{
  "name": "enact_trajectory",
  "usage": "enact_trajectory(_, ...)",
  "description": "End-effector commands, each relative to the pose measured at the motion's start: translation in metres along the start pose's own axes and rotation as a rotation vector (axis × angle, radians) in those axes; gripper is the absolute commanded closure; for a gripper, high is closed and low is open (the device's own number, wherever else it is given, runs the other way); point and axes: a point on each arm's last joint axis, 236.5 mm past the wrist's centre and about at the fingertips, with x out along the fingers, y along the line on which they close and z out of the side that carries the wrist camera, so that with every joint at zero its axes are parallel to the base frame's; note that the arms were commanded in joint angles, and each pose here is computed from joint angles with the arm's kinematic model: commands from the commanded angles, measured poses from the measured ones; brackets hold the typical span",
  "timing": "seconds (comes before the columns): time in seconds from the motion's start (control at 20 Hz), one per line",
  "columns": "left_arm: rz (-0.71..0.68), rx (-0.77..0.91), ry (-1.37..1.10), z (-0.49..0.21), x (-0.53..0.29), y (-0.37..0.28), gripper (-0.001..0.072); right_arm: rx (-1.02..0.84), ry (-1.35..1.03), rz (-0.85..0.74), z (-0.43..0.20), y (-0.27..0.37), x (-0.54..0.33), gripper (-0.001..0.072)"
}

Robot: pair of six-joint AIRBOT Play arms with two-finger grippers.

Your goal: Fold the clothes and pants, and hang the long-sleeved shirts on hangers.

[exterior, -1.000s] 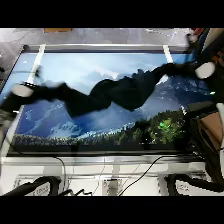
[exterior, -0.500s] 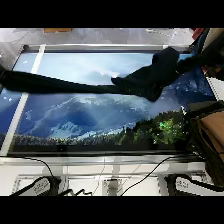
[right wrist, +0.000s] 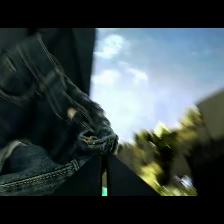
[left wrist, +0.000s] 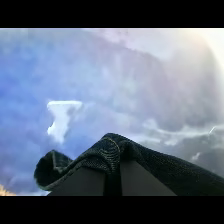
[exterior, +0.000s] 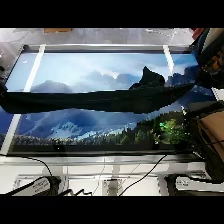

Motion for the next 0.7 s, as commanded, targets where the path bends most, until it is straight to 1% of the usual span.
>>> enact_trajectory(0.0,-0.135,-0.109,-0.185,0.045,-0.005,-0.029,0.0677,0.028,-0.171,0.155,0.042,0.04,-0.004,0.0687)
enact_trajectory(0.1,-0.26,-0.226,-0.31,0.078,-0.02,-0.051,0.0677,-0.005,-0.26,0.195,0.063,0.057,-0.015,0.0687)
enact_trajectory(0.15,-0.263,-0.22,-0.338,0.084,-0.023,-0.051,0.0677,-0.061,-0.279,0.183,0.067,0.059,-0.021,0.0687)
enact_trajectory(0.2,-0.234,-0.172,-0.339,0.083,-0.022,-0.044,0.0677,-0.105,-0.3,0.162,0.071,0.057,-0.029,0.0687)
enact_trajectory(0.3,-0.141,0.018,-0.257,0.06,-0.016,-0.024,0.0677,-0.154,-0.343,0.052,0.077,0.037,-0.044,0.0687)
enact_trajectory(0.35,-0.084,0.141,-0.17,0.038,-0.01,-0.009,0.0677,-0.182,-0.344,-0.008,0.076,0.025,-0.051,0.0688)
enact_trajectory(0.4,-0.028,0.215,-0.059,0.012,-0.003,0.01,0.0678,-0.194,-0.311,-0.049,0.068,0.014,-0.051,0.0687)
enact_trajectory(0.5,0.044,0.238,0.116,-0.04,0.011,0.042,0.068,-0.211,-0.209,-0.064,0.037,0.003,-0.036,0.0687)
enact_trajectory(0.55,0.044,0.213,0.146,-0.058,0.018,0.048,0.068,-0.236,-0.162,-0.063,0.017,0.0,-0.026,0.0687)
enact_trajectory(0.65,0.041,0.186,0.199,-0.098,0.032,0.055,0.0678,-0.218,-0.054,-0.054,-0.036,-0.006,-0.005,0.0687)
